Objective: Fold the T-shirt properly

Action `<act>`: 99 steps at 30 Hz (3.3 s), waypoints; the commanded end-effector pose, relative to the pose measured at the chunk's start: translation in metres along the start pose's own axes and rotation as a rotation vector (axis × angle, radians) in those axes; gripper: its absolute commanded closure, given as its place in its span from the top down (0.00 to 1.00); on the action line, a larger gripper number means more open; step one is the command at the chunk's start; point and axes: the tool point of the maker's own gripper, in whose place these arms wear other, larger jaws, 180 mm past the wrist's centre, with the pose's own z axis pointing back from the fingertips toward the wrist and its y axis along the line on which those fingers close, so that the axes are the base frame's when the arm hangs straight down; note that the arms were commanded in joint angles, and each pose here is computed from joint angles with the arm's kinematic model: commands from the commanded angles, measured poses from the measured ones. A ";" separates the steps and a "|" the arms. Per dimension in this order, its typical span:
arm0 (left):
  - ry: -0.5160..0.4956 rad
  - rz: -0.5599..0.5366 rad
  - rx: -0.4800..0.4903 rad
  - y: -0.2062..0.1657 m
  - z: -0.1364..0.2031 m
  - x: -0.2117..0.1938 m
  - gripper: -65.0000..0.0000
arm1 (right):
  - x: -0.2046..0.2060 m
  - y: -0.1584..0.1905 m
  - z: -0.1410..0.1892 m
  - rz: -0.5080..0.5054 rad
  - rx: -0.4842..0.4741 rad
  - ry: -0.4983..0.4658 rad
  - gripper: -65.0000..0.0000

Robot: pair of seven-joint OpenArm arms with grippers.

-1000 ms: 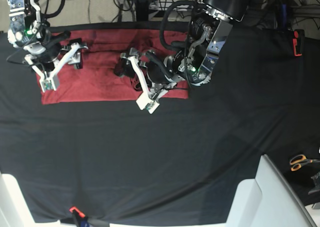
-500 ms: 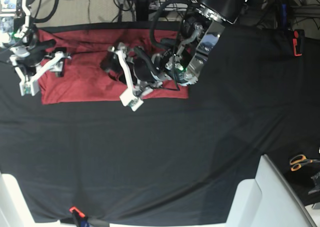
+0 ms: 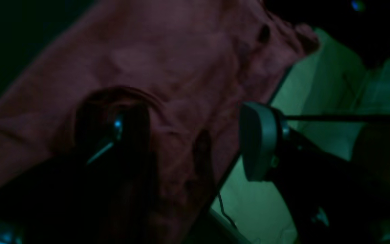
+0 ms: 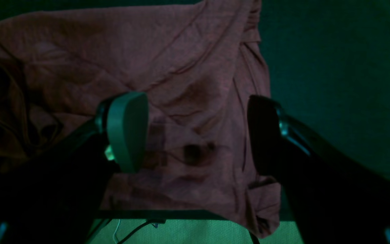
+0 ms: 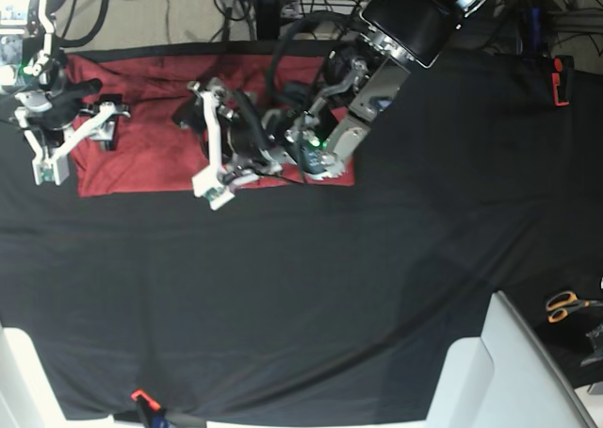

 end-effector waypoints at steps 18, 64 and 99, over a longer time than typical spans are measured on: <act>-0.172 0.154 0.307 0.122 0.116 0.008 0.00 | 0.036 0.035 0.003 0.128 0.089 -0.079 0.66; -0.152 0.459 0.925 0.195 0.376 -0.221 0.00 | -0.020 0.237 -0.025 -0.032 0.143 0.477 0.01; -0.127 0.482 0.860 0.199 0.362 -0.239 0.00 | 0.008 0.194 0.003 -0.102 0.138 0.335 0.00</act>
